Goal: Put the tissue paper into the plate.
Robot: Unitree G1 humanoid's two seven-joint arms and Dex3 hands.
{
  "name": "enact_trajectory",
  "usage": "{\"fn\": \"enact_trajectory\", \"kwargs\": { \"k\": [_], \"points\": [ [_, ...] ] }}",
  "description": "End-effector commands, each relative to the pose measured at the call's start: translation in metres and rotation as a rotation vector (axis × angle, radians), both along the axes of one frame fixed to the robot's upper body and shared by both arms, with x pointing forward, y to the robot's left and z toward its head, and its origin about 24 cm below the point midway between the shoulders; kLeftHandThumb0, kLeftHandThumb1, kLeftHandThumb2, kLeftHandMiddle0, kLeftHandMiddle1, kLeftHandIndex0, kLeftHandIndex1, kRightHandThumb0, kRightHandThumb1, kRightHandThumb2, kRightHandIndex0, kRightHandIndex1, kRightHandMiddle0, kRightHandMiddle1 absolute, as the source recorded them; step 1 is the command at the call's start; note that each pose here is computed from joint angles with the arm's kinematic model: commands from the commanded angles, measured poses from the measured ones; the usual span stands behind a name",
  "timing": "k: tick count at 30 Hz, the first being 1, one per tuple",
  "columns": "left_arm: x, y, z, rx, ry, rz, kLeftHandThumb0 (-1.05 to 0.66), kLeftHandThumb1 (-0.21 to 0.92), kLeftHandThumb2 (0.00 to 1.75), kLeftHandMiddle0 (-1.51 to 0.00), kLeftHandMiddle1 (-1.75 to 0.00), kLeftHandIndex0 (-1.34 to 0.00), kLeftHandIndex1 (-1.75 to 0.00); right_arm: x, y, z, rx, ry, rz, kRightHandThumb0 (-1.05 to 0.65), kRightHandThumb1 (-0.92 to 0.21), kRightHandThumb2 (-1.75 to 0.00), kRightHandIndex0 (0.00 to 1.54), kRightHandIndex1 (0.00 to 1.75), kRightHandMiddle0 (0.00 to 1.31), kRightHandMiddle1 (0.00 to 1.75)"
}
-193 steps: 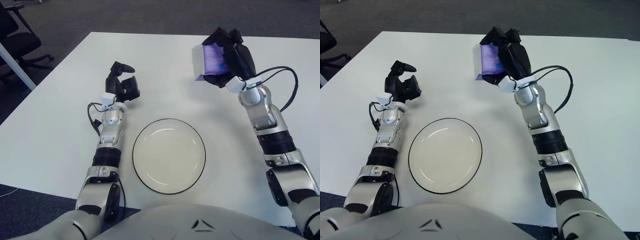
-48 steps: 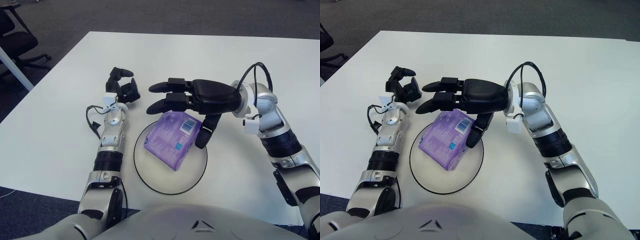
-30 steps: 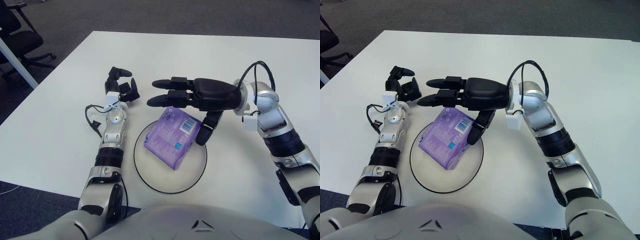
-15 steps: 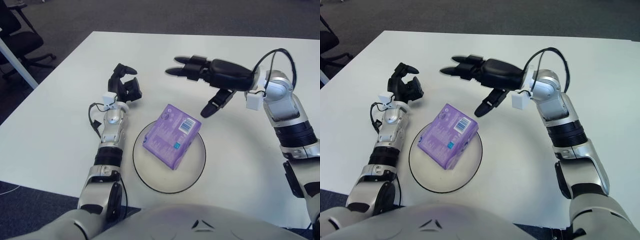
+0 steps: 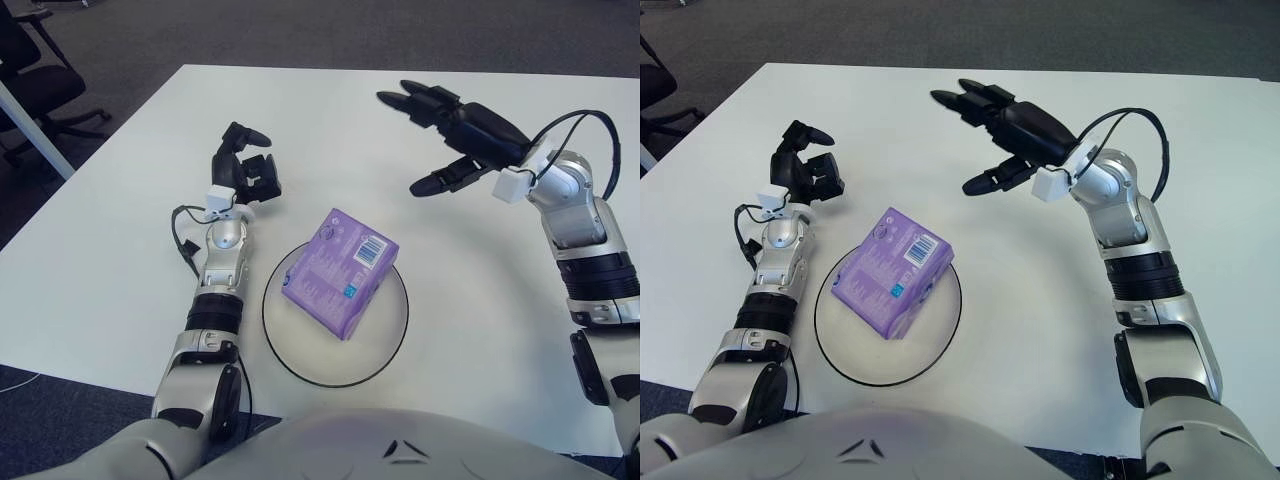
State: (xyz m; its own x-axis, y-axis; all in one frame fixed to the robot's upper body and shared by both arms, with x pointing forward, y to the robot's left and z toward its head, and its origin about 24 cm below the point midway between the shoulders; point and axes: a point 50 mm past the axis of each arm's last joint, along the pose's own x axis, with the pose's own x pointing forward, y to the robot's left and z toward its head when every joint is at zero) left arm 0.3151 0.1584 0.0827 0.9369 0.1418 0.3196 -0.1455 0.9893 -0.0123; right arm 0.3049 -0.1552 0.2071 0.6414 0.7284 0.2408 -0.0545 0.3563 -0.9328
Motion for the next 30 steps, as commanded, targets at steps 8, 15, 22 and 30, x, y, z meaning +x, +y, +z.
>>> {"fn": "enact_trajectory", "kwargs": {
  "k": [8, 15, 22, 30],
  "points": [
    [-0.024, -0.002, -0.044, 0.037, 0.137, 0.001, -0.47, 0.35, 1.27, -1.30, -1.75, -0.59, -1.75, 0.001, -0.009, -0.015, 0.138, -0.009, -0.144, -0.95, -0.92, -0.39, 0.20, 0.08, 0.00, 0.44],
    [-0.025, -0.003, -0.042, 0.047, 0.127, -0.011, -0.47, 0.35, 1.27, -1.30, -1.75, -0.58, -1.75, 0.004, -0.025, -0.049, 0.439, 0.157, -0.305, -0.83, -0.90, -0.41, 0.21, 0.34, 0.00, 0.77],
    [-0.025, -0.003, -0.040, 0.040, 0.124, -0.021, -0.47, 0.36, 1.27, -1.30, -1.75, -0.58, -1.75, 0.001, -0.036, -0.089, 0.702, 0.325, -0.436, -0.63, -0.70, -0.74, 0.21, 0.79, 0.00, 1.12],
    [-0.025, -0.002, -0.039, -0.001, 0.126, -0.070, -0.47, 0.36, 1.26, -1.31, -1.75, -0.58, -1.75, 0.005, -0.043, -0.100, 0.981, 0.438, -0.588, -0.41, -0.69, -0.83, 0.29, 1.06, 0.21, 1.60]
  ]
}}
